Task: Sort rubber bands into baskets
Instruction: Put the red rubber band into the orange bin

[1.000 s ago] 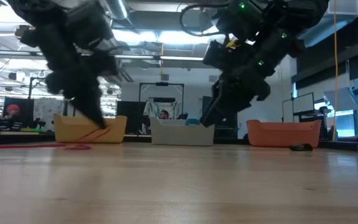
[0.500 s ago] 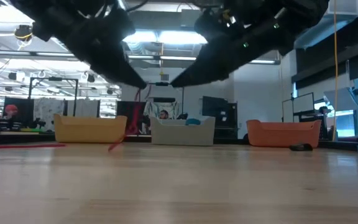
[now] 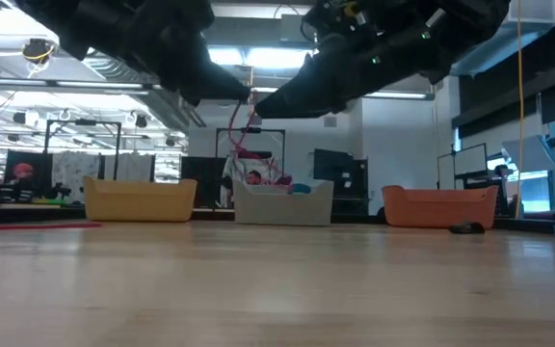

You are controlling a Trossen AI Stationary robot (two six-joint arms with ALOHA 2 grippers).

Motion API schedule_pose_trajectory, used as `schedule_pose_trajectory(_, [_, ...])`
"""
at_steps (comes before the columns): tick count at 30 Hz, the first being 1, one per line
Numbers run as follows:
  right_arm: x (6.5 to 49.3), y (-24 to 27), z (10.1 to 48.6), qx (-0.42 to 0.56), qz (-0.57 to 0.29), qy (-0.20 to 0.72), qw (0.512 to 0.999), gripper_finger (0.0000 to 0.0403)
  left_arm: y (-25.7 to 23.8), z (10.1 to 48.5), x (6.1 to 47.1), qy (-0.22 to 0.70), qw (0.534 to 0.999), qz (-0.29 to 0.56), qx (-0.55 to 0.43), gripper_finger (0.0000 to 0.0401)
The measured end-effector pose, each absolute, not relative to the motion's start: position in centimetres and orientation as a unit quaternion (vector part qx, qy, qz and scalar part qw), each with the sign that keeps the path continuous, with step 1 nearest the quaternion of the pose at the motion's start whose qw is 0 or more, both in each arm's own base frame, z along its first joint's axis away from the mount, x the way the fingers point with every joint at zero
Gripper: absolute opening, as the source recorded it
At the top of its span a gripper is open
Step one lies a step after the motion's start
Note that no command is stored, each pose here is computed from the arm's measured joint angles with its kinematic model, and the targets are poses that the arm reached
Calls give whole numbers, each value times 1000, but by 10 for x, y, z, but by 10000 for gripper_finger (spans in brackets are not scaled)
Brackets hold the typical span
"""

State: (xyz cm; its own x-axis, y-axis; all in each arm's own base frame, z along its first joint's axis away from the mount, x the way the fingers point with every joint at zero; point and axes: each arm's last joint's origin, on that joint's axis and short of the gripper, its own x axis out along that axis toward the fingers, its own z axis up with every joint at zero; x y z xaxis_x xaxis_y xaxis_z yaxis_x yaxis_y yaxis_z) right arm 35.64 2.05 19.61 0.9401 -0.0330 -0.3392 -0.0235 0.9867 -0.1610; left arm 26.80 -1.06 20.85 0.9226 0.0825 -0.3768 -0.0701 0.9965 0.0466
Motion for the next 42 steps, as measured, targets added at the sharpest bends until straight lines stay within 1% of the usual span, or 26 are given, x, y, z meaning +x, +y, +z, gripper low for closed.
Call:
schedule_pose_trajectory(12, [360, 21, 207, -77, -9, 116, 990, 220, -11, 220, 272, 131, 990, 36, 42, 3])
schedule_pose_trajectory(21, [369, 22, 193, -75, 1, 95, 993, 217, -10, 227, 273, 97, 993, 36, 53, 2])
schedule_pose_trajectory(23, [369, 22, 192, -74, 10, 95, 993, 203, -10, 227, 273, 99, 993, 36, 57, 5])
schedule_pose_trajectory(25, [369, 23, 192, -73, 13, 93, 993, 175, -10, 227, 273, 99, 993, 36, 58, 6])
schedule_pose_trajectory(28, [369, 23, 191, -75, 14, 99, 992, 113, -10, 226, 273, 100, 993, 35, 60, 3])
schedule_pose_trajectory(31, [369, 23, 191, -87, 15, 103, 991, 35, -10, 226, 273, 100, 993, 35, 61, 2])
schedule_pose_trajectory(32, [369, 23, 190, -89, 16, 104, 990, 18, -10, 226, 273, 100, 993, 36, 60, 4])
schedule_pose_trajectory(33, [369, 23, 190, -90, 17, 104, 990, 11, -10, 226, 273, 100, 993, 36, 58, 5])
schedule_pose_trajectory(37, [369, 23, 190, -90, 17, 105, 990, 23, -10, 226, 273, 100, 993, 36, 57, 13])
schedule_pose_trajectory(42, [369, 23, 190, -98, 22, 105, 989, 5, -10, 226, 273, 100, 993, 37, 51, 15])
